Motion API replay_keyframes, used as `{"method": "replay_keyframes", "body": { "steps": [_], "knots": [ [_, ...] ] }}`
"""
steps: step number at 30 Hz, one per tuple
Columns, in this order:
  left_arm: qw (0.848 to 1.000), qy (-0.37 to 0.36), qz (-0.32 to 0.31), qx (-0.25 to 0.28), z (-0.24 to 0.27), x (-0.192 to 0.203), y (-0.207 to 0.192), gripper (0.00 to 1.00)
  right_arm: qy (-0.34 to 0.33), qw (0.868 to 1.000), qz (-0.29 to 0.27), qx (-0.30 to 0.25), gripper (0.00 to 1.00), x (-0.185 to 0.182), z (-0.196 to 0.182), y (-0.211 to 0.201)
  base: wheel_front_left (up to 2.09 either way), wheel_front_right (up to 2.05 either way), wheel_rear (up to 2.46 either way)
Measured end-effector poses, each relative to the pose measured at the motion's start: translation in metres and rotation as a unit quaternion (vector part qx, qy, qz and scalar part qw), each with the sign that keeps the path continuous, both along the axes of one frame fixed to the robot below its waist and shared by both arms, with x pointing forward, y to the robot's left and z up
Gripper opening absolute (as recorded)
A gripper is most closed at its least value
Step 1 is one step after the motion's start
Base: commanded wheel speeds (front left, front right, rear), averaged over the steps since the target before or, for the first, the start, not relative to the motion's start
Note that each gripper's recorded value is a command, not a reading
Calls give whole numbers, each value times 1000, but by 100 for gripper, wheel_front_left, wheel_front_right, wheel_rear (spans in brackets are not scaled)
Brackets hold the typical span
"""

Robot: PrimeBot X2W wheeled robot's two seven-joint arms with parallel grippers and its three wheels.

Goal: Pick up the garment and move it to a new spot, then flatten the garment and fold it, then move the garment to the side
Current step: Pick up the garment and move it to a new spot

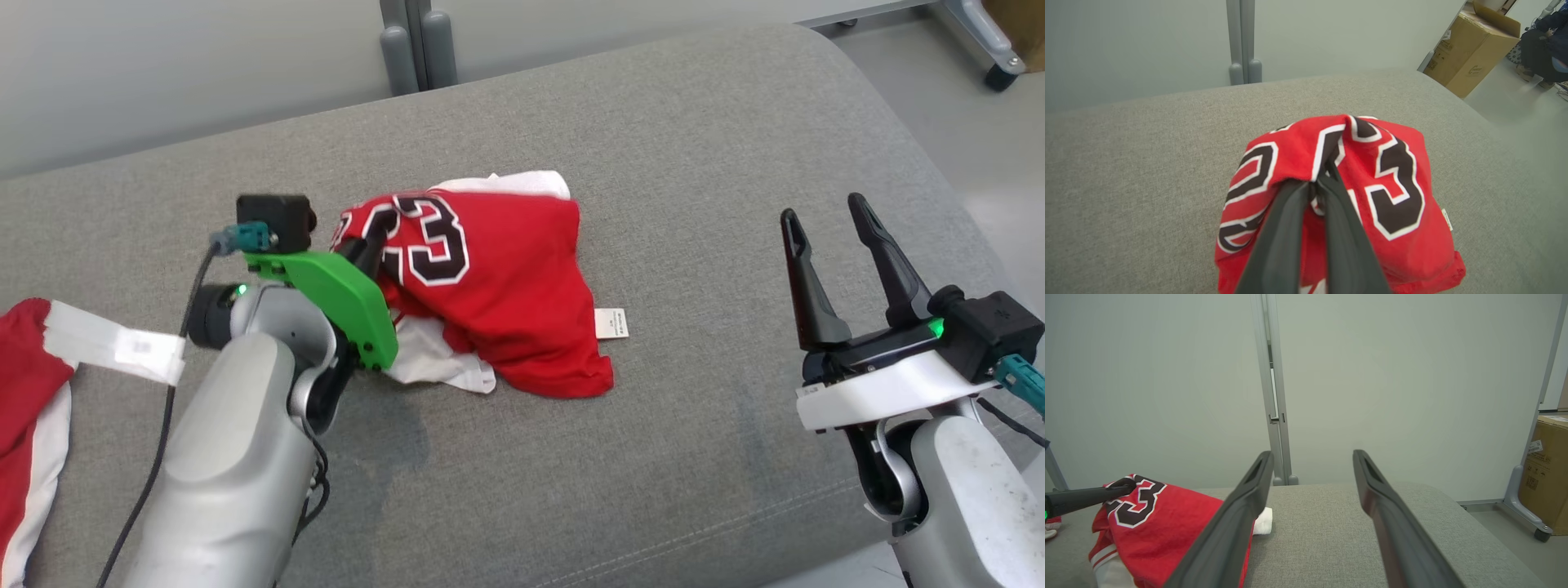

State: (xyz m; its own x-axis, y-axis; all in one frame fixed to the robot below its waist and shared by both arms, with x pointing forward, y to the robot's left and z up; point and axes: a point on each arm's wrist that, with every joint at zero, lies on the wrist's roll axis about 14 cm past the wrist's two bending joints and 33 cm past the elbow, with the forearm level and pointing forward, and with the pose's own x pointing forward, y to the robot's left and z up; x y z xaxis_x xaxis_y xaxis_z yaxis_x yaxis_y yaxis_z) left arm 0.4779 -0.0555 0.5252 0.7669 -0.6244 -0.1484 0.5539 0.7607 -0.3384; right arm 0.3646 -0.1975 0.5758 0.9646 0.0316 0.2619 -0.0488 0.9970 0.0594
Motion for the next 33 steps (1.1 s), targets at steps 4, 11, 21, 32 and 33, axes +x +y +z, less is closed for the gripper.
{"method": "replay_keyframes", "body": {
  "steps": [4, 11, 21, 32, 33],
  "knots": [
    [997, 64, -12, 31, -54, -22, 3, 100, 8, 1000, -14, -2, 100, 2, -5, -8, 0, 0, 0],
    [998, 57, -5, 26, -56, -26, 10, 100, 18, 1000, -3, 0, 100, 8, -13, -2, 0, 0, 0],
    [999, -13, 31, -17, -17, -24, 30, 100, 24, 999, 32, 4, 100, 13, -18, 19, 0, 0, 0],
    [989, -72, 120, -52, 1, -31, 84, 100, 39, 996, 80, 9, 100, 11, -29, 49, 0, 0, 0],
    [986, -82, 133, -53, 4, -31, 91, 100, 38, 996, 82, 10, 100, 11, -28, 50, 0, 0, 0]
  ]
}}
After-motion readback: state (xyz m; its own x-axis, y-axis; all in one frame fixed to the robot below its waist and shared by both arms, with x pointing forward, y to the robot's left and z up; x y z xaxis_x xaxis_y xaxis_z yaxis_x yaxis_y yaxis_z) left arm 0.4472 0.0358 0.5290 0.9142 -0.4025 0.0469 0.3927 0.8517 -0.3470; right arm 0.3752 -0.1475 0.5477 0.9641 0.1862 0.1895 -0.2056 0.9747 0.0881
